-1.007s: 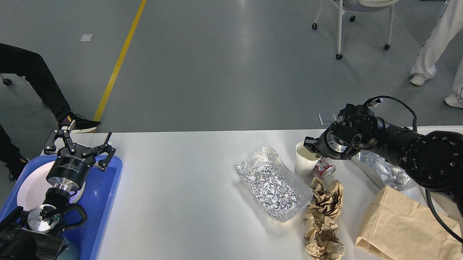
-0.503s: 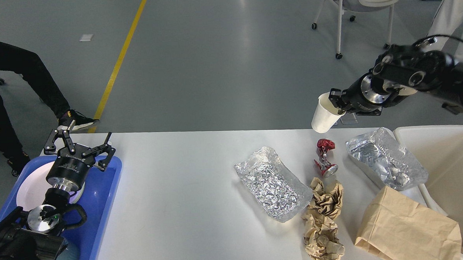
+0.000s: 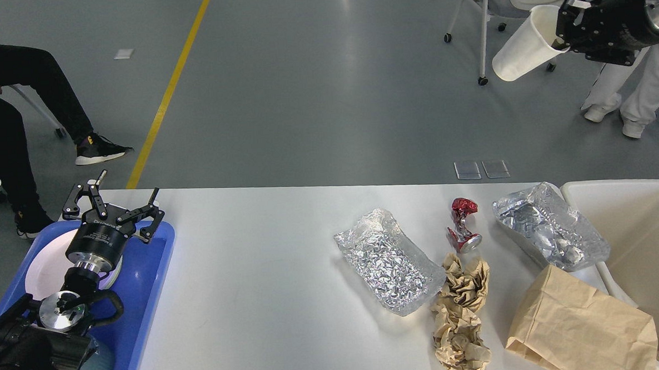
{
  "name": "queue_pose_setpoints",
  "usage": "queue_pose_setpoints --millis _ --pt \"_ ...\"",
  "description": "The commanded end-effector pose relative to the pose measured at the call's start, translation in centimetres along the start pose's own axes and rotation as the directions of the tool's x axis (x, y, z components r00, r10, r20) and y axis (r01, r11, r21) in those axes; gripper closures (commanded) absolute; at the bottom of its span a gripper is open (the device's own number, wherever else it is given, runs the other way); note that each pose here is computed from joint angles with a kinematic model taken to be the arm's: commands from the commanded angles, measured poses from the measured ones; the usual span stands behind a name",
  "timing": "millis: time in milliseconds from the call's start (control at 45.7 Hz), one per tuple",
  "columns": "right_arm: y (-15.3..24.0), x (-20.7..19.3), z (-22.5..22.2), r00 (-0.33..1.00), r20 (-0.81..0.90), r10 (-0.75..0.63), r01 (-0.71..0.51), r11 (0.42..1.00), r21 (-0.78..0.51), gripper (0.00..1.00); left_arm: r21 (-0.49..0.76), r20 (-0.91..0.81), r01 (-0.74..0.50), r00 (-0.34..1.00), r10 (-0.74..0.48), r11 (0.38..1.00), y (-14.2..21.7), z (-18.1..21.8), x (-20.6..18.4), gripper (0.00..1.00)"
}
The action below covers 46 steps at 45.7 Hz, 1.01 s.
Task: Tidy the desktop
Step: 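Lift the white paper cup and carry it off the table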
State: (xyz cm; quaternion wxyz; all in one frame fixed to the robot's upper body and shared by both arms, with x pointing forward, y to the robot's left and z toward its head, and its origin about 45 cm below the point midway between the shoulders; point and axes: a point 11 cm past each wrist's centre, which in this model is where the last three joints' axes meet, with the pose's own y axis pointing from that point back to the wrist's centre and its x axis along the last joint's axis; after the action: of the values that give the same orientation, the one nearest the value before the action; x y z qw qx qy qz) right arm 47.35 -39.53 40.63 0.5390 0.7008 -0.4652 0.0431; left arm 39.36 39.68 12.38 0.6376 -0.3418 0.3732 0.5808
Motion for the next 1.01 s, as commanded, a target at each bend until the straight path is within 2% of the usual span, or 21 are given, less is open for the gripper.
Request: queue_pose_setpoints --millis 0,88,219,328,372,394,416,460,503,525,547,875,941,985 --pt "-3.4 0.5 8.7 0.977 0.114 0.183 -0.161 0.971 -0.178 1.00 0.000 -0.001 0.000 1.000 0.000 1.000 0.0 0.0 0.0 0.04" --pt "-4.8 0.4 15.2 0.945 0.127 0.302 -0.249 0.913 -0.323 1.00 -0.001 -0.001 0.000 1.000 0.000 1.000 0.0 0.0 0.0 0.04" --pt "-5.6 -1.3 23.6 0.930 0.104 0.353 -0.261 0.832 -0.490 1.00 0.001 0.000 0.000 1.000 0.000 1.000 0.0 0.0 0.0 0.04" --pt "-6.3 -3.7 27.4 0.938 0.082 0.336 -0.235 0.793 -0.562 1.00 0.000 0.000 0.000 1.000 0.000 1.000 0.0 0.0 0.0 0.04" --pt "-6.5 -4.7 28.8 0.942 0.071 0.327 -0.226 0.777 -0.587 0.96 0.000 -0.001 0.000 1.000 0.000 1.000 0.0 0.0 0.0 0.04" --pt "-6.7 -5.4 29.4 0.945 0.068 0.321 -0.219 0.771 -0.598 0.89 -0.001 -0.001 0.000 1.000 0.000 1.000 0.0 0.0 0.0 0.04" --pt "-6.7 -5.9 30.1 0.947 0.061 0.316 -0.216 0.763 -0.609 0.76 -0.001 -0.001 0.000 1.000 0.000 1.000 0.0 0.0 0.0 0.04" --pt "-6.8 -6.6 31.2 0.948 0.046 0.314 -0.217 0.748 -0.627 0.44 0.001 0.000 0.000 1.000 0.000 1.000 0.0 0.0 0.0 0.04" --pt "-7.0 -7.2 32.0 0.947 0.036 0.320 -0.224 0.736 -0.639 0.17 -0.001 -0.001 0.000 1.000 0.000 1.000 0.0 0.0 0.0 0.04" --pt "-7.1 -7.5 32.2 0.946 0.034 0.321 -0.226 0.732 -0.643 0.07 -0.001 -0.001 0.000 1.000 0.000 1.000 0.0 0.0 0.0 0.04" --pt "-7.2 -7.9 32.4 0.947 0.031 0.319 -0.224 0.729 -0.646 0.01 -0.001 -0.001 0.000 1.000 0.000 1.000 0.0 0.0 0.0 0.04" --pt "-8.6 -11.3 33.1 0.970 0.047 0.239 -0.151 0.741 -0.655 0.00 0.000 0.000 0.000 1.000 0.000 1.000 0.0 0.0 0.0 0.04" --pt "-9.5 -11.6 31.7 0.973 0.046 0.226 -0.147 0.761 -0.632 0.00 -0.001 0.001 0.000 1.000 0.000 1.000 0.0 0.1 0.0 0.04" --pt "-9.9 -10.4 29.6 0.967 0.055 0.247 -0.166 0.783 -0.599 0.00 -0.001 -0.001 0.000 1.000 0.000 1.000 0.0 0.0 0.0 0.04"
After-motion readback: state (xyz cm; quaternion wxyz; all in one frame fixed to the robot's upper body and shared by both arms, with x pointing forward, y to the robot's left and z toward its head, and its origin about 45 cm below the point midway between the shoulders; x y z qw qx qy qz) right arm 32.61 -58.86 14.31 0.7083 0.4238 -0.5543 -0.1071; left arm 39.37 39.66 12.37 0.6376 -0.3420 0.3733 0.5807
